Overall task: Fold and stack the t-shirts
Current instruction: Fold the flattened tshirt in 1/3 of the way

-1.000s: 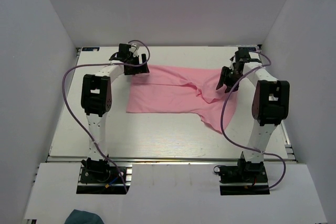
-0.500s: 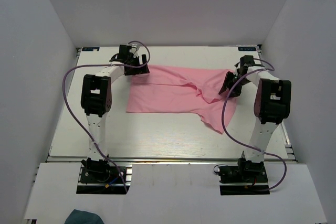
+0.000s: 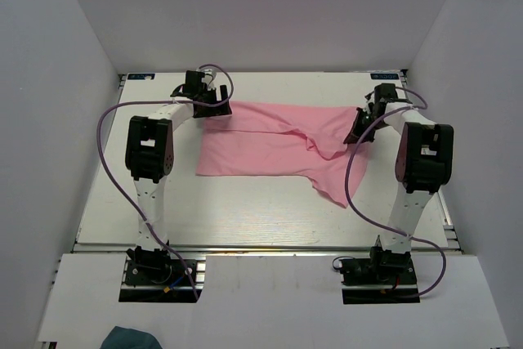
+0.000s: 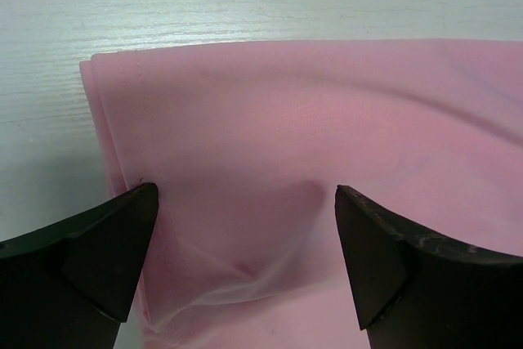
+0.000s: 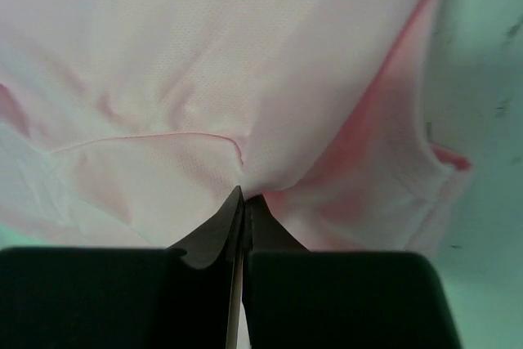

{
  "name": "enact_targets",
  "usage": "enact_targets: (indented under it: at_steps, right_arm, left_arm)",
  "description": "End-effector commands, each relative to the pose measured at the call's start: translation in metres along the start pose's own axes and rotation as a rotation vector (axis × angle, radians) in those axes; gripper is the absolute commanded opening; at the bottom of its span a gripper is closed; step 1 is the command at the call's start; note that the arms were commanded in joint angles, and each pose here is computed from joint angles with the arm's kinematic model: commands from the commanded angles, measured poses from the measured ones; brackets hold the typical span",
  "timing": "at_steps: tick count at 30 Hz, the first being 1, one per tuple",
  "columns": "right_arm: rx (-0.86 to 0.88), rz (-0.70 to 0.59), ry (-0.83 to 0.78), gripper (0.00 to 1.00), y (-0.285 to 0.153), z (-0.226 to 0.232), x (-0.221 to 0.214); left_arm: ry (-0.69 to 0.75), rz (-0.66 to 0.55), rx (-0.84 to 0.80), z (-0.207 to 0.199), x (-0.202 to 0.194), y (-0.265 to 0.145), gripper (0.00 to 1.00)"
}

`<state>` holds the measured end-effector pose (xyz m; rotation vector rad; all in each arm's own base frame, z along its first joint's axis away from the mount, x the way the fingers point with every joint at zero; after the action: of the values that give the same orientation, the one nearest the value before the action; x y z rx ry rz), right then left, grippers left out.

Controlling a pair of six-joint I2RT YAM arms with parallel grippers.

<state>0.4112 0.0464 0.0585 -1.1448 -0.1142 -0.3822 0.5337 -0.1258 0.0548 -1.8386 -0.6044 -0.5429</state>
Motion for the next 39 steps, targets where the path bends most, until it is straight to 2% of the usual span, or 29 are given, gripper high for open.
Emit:
enact_targets:
  at_steps: [1,9,13,14,16,20,21,22,23,27,30,34,39]
  right_arm:
    - [-0.068,-0.070,-0.005,0.00,-0.029,-0.010,0.025]
    - [-0.030,-0.086,-0.037,0.00,-0.033,-0.016,0.039]
    - [-0.001,-0.047,-0.051,0.00,-0.016,-0.020,0.032]
    - [0.013,-0.043,-0.054,0.03,-0.013,-0.018,0.031]
    - [0.047,-0.047,-0.057,0.15,-0.008,-0.017,0.028]
    - [0.049,-0.067,-0.078,0.54,-0.010,-0.015,0.031]
    - [0.048,-0.094,-0.097,0.65,-0.019,-0.010,0.036]
    - [0.029,-0.117,-0.106,0.80,-0.025,-0.010,0.042]
    - [0.022,-0.129,-0.117,0.90,-0.029,-0.009,0.046]
    - [0.021,-0.247,-0.167,0.90,-0.069,0.010,0.067]
    - [0.069,-0.286,-0.211,0.90,-0.079,0.030,0.076]
    - [0.167,-0.260,-0.228,0.90,-0.069,0.048,0.075]
    - [0.287,-0.157,-0.207,0.90,-0.034,0.055,0.058]
  left_arm:
    - [-0.054,0.152,0.129,0.033,-0.045,-0.005,1.00]
    - [-0.077,0.153,0.158,0.048,-0.043,-0.009,1.00]
    - [-0.079,0.159,0.135,0.045,-0.044,-0.009,1.00]
    - [-0.070,0.160,0.134,0.045,-0.044,-0.009,1.00]
    - [-0.071,0.158,0.105,0.041,-0.043,-0.008,1.00]
    - [-0.064,0.166,0.079,0.037,-0.041,-0.007,1.00]
    - [-0.063,0.157,0.066,0.034,-0.036,-0.007,1.00]
    - [-0.061,0.149,0.054,0.032,-0.032,-0.008,1.00]
    - [-0.057,0.132,0.049,0.029,-0.025,-0.011,1.00]
    - [-0.027,0.087,0.000,0.017,-0.006,-0.023,1.00]
    - [-0.010,0.050,-0.025,0.006,0.006,-0.031,1.00]
    - [-0.013,0.025,-0.041,0.001,0.016,-0.032,1.00]
    - [-0.026,0.034,-0.038,0.002,0.013,-0.029,1.00]
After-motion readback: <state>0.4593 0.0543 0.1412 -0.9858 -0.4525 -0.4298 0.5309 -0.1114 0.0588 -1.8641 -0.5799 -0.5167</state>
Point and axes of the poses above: each gripper's point midway between its finger pads, its own y axis out along the fingers, its own z axis along the line the jaws close on, x = y × z, the point moved 3 cm from there along -y, back along the fingers, and after that the axes turned 4 degrees about -y, right-handed, at the moved point
